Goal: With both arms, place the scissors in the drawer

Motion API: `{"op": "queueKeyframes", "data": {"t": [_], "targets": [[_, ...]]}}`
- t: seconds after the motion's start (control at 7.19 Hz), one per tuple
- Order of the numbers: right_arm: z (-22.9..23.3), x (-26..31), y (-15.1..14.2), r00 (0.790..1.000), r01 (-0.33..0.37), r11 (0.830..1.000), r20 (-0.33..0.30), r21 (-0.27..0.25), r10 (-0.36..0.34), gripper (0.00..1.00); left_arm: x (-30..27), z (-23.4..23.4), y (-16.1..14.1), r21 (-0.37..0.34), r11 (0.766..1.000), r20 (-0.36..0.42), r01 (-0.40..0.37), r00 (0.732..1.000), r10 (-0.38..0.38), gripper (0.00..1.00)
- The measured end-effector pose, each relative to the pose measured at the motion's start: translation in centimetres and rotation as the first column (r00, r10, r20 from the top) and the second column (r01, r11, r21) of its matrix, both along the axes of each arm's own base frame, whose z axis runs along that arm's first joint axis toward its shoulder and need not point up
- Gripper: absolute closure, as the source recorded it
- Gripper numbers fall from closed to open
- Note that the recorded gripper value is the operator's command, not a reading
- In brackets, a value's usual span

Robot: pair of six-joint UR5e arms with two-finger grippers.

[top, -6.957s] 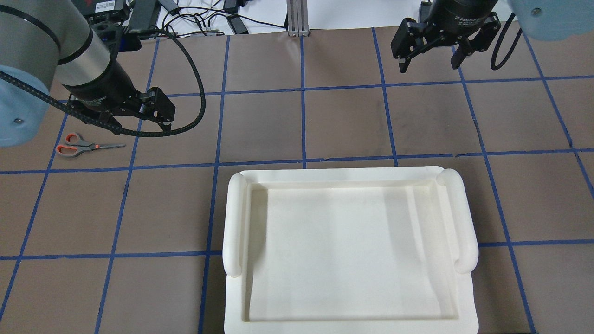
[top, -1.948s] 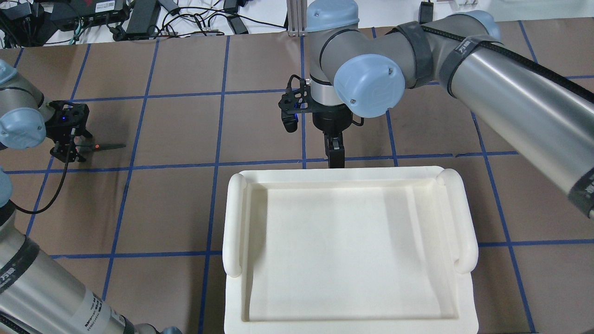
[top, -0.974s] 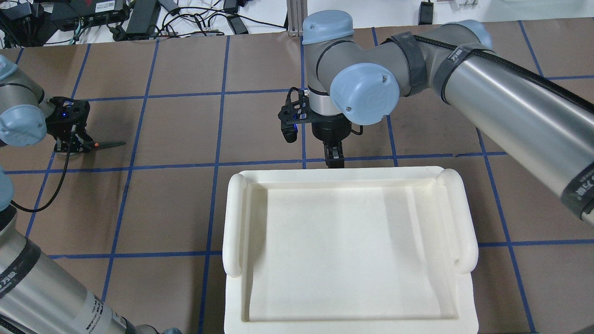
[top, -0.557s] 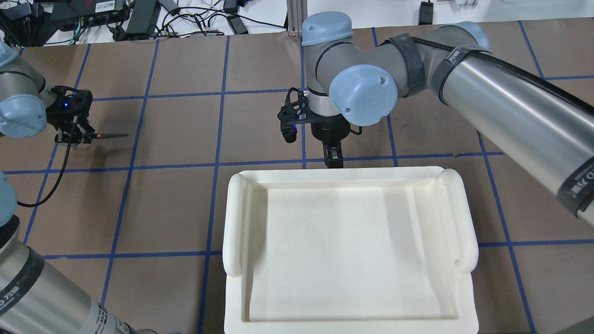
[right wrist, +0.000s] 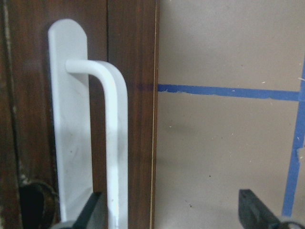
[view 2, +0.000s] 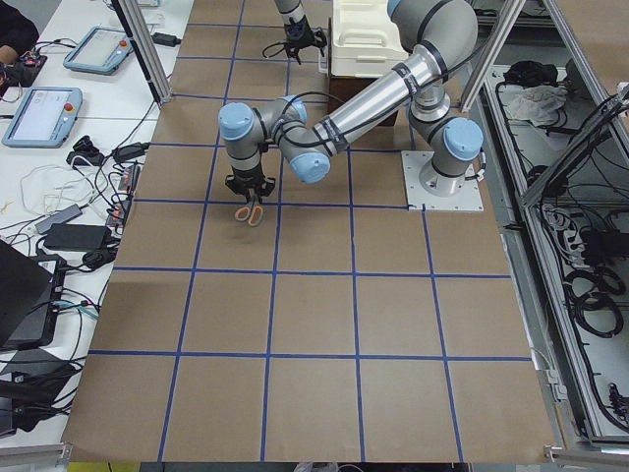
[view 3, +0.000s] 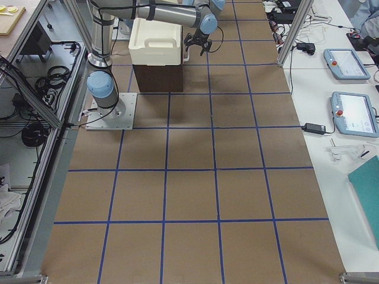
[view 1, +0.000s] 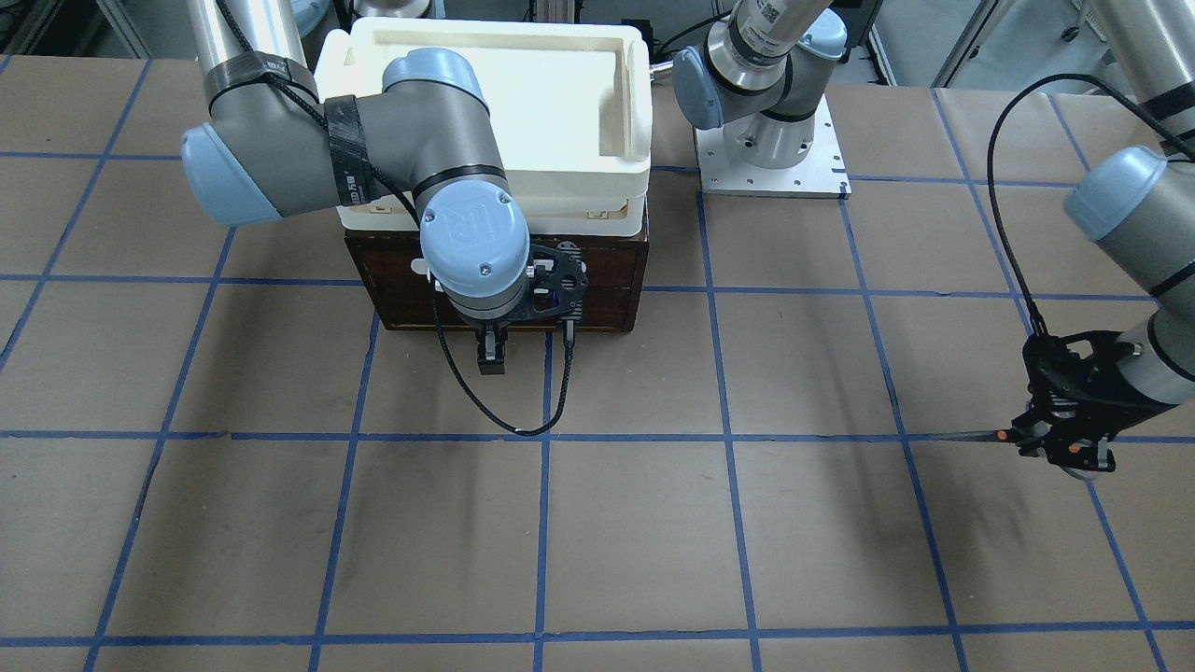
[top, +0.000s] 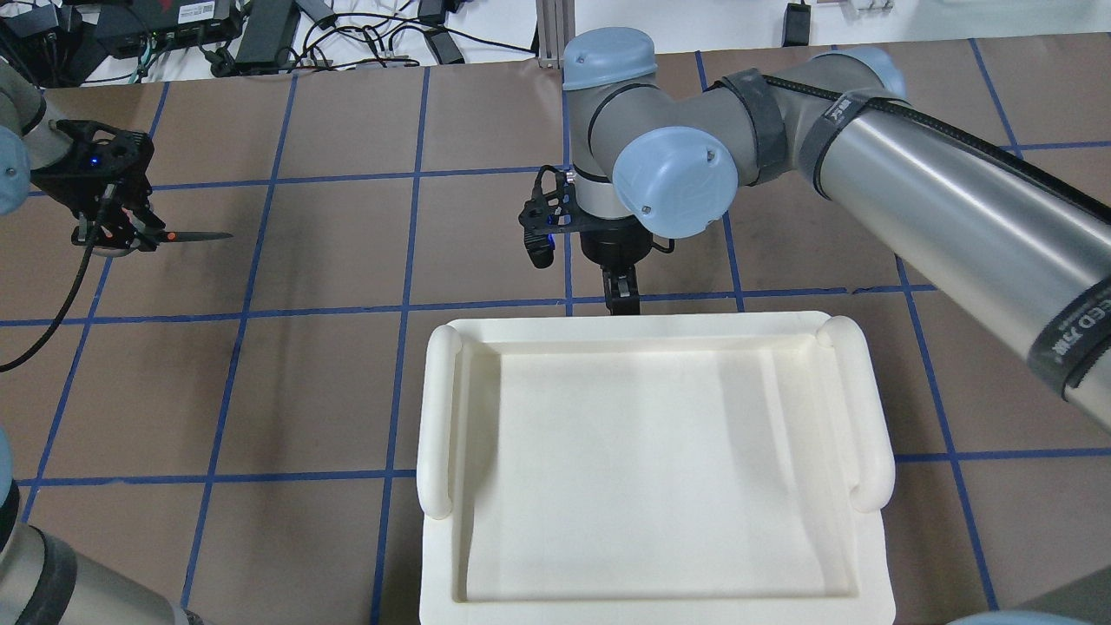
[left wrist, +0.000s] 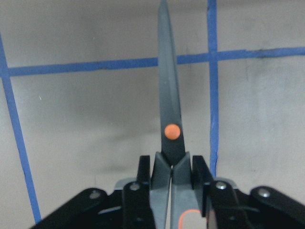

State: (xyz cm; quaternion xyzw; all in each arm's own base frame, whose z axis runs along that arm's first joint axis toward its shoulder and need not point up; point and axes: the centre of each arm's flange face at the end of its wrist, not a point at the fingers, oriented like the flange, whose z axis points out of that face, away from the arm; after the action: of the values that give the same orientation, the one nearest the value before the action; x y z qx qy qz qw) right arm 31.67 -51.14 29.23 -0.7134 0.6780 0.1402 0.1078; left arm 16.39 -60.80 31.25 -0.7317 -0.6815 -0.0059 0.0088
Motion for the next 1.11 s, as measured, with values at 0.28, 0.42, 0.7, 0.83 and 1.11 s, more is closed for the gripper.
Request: {"op": "queueKeyframes", "data": {"t": [0.28, 0.42, 0.7, 0.83, 1.11], "targets": [[-0.4, 0.0, 0.2, 1.000, -0.005, 1.000, -0.001, -0.007, 0.005, 0.00, -1.3, 1.4, 0.4, 0.007, 1.000, 0.002, 0.017, 1.000, -0.017, 1.00], [-0.5, 0.1, 0.2, 1.000, -0.010, 1.000, -0.001, -0.021, 0.010, 0.00, -1.6, 1.7, 0.5, 0.008, 1.000, 0.003, 0.020, 1.000, -0.020, 1.00], [-0.6, 0.4, -0.1, 1.000, -0.016, 0.998, 0.004, -0.055, 0.016, 0.00, -1.7, 1.9, 0.6, 0.012, 1.000, 0.002, 0.021, 1.000, -0.021, 1.00], [-0.5, 0.5, -0.4, 1.000, -0.017, 0.997, 0.010, -0.079, 0.018, 0.00, -1.7, 1.9, 0.7, 0.014, 1.000, 0.002, 0.021, 1.000, -0.021, 1.00], [-0.1, 0.7, -1.2, 0.999, -0.021, 0.990, 0.030, -0.137, 0.025, 0.00, -1.7, 1.8, 0.7, 0.016, 1.000, 0.001, 0.020, 1.000, -0.020, 1.00]]}}
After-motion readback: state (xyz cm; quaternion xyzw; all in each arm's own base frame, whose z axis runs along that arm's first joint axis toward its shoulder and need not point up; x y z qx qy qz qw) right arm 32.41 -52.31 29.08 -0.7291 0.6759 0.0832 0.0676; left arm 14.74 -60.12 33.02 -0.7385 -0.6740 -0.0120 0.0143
